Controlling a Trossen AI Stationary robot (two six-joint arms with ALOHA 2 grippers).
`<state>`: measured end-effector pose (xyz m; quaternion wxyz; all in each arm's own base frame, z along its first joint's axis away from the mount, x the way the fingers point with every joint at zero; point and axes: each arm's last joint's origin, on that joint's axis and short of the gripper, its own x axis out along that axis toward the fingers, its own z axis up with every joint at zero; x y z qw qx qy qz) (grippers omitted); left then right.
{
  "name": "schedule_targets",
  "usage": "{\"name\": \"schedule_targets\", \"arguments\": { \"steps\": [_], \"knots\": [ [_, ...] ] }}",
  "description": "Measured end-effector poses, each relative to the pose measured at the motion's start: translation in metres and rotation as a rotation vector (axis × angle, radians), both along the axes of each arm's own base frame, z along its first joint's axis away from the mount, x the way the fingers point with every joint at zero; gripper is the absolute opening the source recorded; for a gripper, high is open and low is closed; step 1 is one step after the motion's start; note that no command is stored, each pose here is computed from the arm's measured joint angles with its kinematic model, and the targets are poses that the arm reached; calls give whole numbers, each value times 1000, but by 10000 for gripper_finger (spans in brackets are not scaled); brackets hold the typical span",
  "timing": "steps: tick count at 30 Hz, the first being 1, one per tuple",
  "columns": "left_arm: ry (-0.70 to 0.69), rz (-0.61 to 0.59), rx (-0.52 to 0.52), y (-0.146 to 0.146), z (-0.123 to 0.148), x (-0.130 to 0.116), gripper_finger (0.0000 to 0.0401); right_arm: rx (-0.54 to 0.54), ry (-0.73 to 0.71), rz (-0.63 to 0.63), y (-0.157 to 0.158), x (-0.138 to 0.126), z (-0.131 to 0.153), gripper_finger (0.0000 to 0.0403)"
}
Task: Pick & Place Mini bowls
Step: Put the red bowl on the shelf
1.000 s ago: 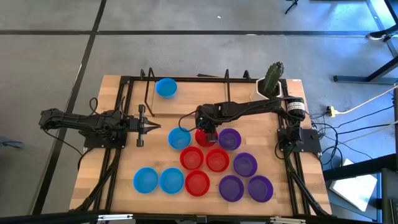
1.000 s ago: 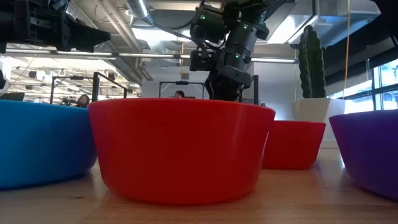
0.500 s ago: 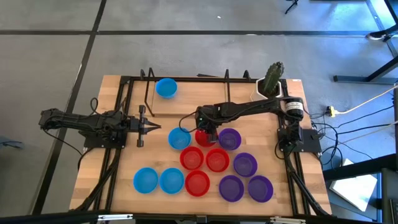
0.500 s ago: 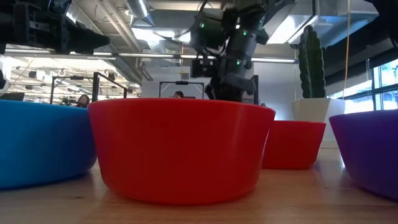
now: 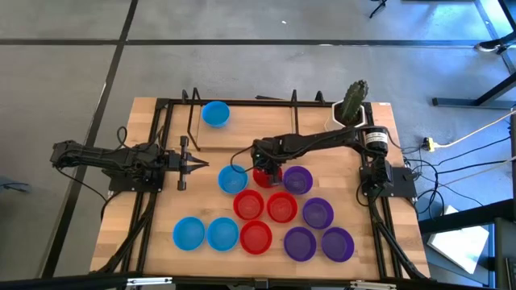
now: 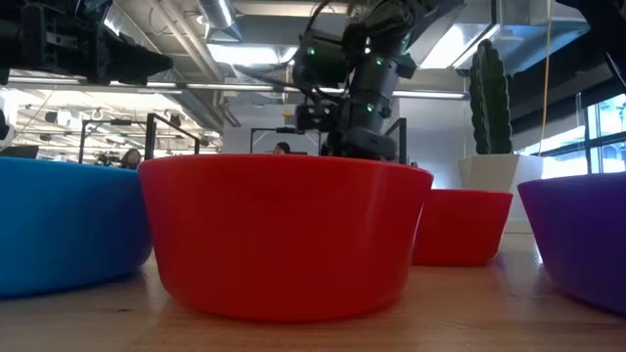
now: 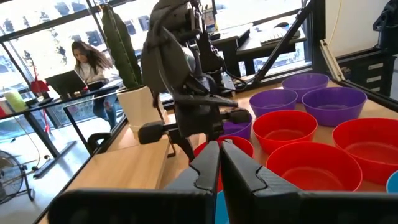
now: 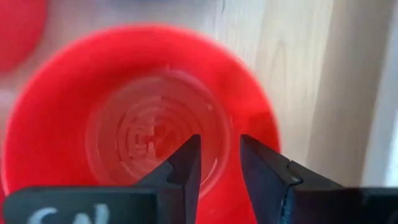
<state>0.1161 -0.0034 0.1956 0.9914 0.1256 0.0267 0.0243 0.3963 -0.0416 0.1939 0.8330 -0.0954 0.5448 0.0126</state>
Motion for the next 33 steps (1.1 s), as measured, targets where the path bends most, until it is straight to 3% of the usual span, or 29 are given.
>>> {"name": "schedule_targets", "arguments": {
  "steps": [6,15,24,33],
  "knots": [
    [0,0,0,0,0,0,8,-48,-71,76,1,11,23,110],
    [11,-1,14,0,-1,0,11,-103,-63,300,-9,10,26,110],
    [15,-1,18,0,-1,0,8,-98,-70,313,-10,11,25,110],
    [15,-1,11,0,-1,0,10,-86,-7,316,-11,16,4,110]
  ]
}}
